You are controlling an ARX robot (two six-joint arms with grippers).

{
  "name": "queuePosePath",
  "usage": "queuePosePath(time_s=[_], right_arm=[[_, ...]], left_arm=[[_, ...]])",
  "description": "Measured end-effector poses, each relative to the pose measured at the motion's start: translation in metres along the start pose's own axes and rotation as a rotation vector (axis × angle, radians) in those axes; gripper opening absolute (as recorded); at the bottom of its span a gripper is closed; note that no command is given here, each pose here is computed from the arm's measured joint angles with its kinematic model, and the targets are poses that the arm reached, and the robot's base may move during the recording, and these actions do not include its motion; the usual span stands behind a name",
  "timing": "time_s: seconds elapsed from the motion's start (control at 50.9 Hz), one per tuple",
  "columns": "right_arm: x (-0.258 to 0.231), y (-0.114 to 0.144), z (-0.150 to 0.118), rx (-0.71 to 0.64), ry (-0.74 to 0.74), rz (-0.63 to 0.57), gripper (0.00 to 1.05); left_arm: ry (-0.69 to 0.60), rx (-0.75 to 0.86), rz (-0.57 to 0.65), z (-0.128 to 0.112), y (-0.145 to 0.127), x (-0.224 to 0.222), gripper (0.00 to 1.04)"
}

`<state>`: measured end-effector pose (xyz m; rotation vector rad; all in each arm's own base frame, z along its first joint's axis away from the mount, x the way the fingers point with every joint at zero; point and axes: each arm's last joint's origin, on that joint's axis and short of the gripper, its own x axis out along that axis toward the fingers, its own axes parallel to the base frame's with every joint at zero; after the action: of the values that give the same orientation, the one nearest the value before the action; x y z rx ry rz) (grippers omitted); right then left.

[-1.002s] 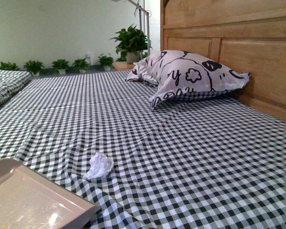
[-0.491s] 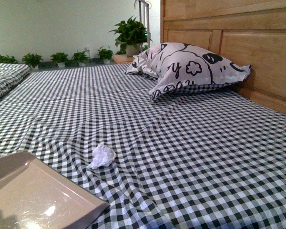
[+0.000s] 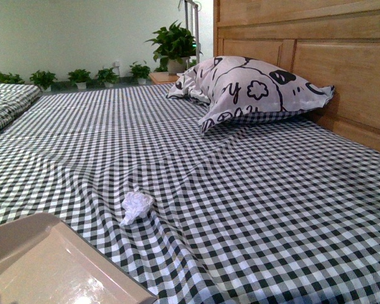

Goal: Clean up trash

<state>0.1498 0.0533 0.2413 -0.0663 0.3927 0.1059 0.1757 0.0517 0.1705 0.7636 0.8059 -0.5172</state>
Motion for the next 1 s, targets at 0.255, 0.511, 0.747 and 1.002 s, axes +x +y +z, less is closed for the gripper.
queuePosePath(time_s=[0.255, 0.511, 0.747, 1.002], right_arm=[[0.060, 0.047, 0.054, -0.105, 0.011, 0.172, 0.18], [0.153, 0.113, 0.071, -0.285, 0.110, 0.225, 0.18], [0.233, 0.168, 0.037, -0.454, 0.191, 0.178, 0.18], [0.250, 0.185, 0.013, -0.498, 0.250, 0.200, 0.18]], left_arm=[[0.000, 0.005, 0.000, 0.000, 0.000, 0.000, 0.26], [0.000, 0.007, 0.000, 0.000, 0.000, 0.000, 0.26], [0.000, 0.008, 0.000, 0.000, 0.000, 0.000, 0.26], [0.000, 0.009, 0.000, 0.000, 0.000, 0.000, 0.26]])
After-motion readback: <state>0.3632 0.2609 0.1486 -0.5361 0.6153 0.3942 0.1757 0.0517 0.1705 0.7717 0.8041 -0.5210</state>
